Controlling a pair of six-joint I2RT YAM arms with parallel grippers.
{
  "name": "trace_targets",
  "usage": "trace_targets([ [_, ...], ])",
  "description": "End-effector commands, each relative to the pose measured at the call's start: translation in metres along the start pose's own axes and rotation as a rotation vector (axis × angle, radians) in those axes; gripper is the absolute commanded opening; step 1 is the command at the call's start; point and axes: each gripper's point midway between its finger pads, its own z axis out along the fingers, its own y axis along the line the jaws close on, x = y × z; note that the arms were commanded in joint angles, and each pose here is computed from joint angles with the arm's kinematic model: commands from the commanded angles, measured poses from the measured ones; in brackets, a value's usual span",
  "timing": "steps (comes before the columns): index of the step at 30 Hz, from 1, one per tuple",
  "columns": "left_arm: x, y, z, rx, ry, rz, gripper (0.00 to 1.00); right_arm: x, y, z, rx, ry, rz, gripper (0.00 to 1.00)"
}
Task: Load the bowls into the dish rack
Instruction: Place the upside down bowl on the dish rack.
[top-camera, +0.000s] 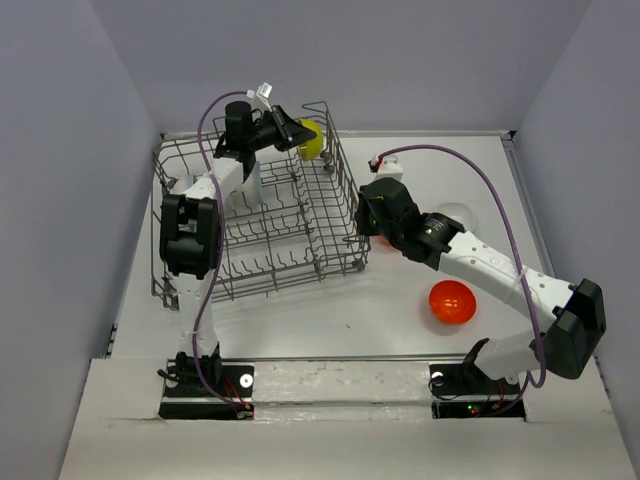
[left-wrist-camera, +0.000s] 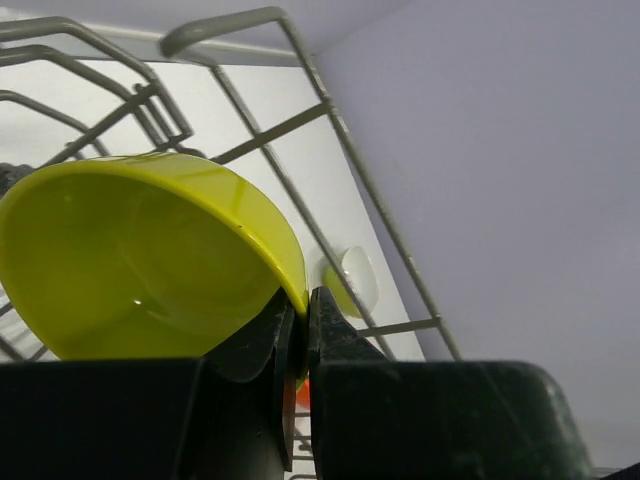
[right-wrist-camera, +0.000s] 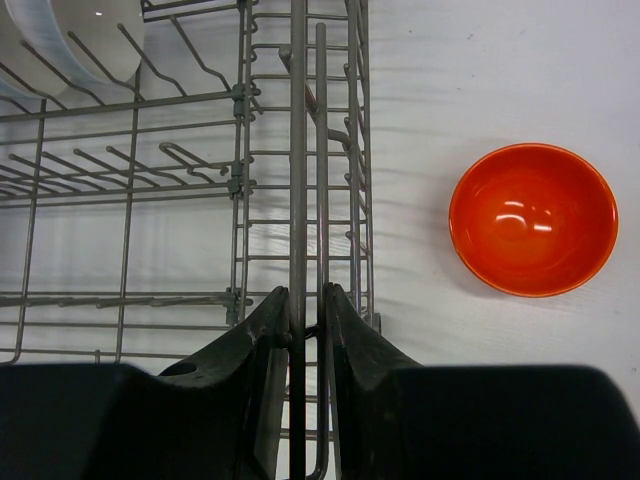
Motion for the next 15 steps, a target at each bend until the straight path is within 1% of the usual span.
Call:
trace_targets([
  [1, -0.008, -0.087, -0.006, 0.206, -0.027, 0.072, 0.0, 0.001, 0.017, 0.004, -0.058, 0.017, 0.049, 0.02],
  [7, 0.006, -0.075, 0.002, 0.209, -0.067, -0.007, 0.0, 0.0, 0.017, 0.002, -0.061, 0.012, 0.048, 0.02],
  [15, 0.021, -0.063, 0.01, 0.21, -0.094, -0.069, 0.0, 0.001, 0.015, 0.001, -0.06, 0.011, 0.048, 0.02],
])
